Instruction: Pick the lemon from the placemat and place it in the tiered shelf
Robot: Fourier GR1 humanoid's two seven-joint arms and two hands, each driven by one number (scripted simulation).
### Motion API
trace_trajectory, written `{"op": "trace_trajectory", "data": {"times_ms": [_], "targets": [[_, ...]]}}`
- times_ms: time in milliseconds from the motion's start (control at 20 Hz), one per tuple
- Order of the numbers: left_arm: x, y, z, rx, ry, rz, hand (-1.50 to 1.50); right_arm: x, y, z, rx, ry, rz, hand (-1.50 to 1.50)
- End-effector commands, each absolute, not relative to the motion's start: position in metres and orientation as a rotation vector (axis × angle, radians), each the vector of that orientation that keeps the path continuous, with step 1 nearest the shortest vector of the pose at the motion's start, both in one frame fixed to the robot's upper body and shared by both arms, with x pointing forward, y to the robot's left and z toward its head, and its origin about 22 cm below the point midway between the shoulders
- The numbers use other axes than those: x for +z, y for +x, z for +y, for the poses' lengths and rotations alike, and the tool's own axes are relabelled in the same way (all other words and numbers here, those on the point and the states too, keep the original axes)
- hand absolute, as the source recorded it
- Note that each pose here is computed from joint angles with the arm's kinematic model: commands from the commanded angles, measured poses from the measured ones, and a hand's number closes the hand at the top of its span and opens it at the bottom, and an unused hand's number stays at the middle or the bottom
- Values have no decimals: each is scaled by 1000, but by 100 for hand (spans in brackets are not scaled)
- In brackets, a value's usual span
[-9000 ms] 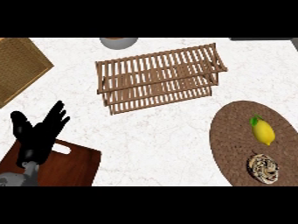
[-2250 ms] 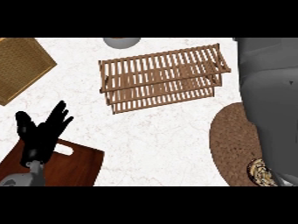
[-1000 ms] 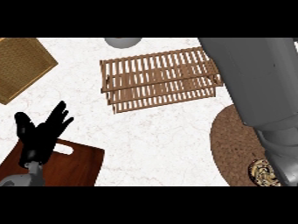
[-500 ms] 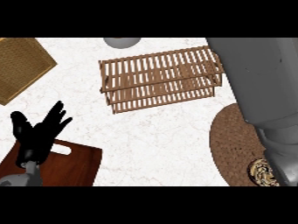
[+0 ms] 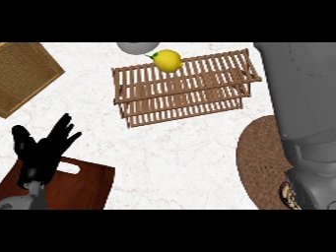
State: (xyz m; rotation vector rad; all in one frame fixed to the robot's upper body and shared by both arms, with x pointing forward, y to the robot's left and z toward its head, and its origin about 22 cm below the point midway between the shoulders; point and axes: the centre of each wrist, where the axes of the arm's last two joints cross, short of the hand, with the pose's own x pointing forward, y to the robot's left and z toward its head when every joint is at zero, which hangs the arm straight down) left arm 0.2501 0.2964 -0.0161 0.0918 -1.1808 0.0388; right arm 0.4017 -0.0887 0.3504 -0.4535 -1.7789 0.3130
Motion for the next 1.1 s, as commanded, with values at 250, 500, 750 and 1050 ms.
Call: {"op": "trace_trajectory", "data": {"times_ms": [250,500,750,1050], "targets": [[-31,247,293,60,94,-1100,0,379,395,-127,-54,-382,-1819,-150],[-38,239,287,61,84,-1101,0,371,404,-178,-185,-546,-1777,-150],[-32,239,288,49,106,-1101,0,387,390,-252,-376,-532,-1771,-150],[-33,242,299,52,84,-1113,0,373,370,-306,-353,-490,-1725,-150]]}}
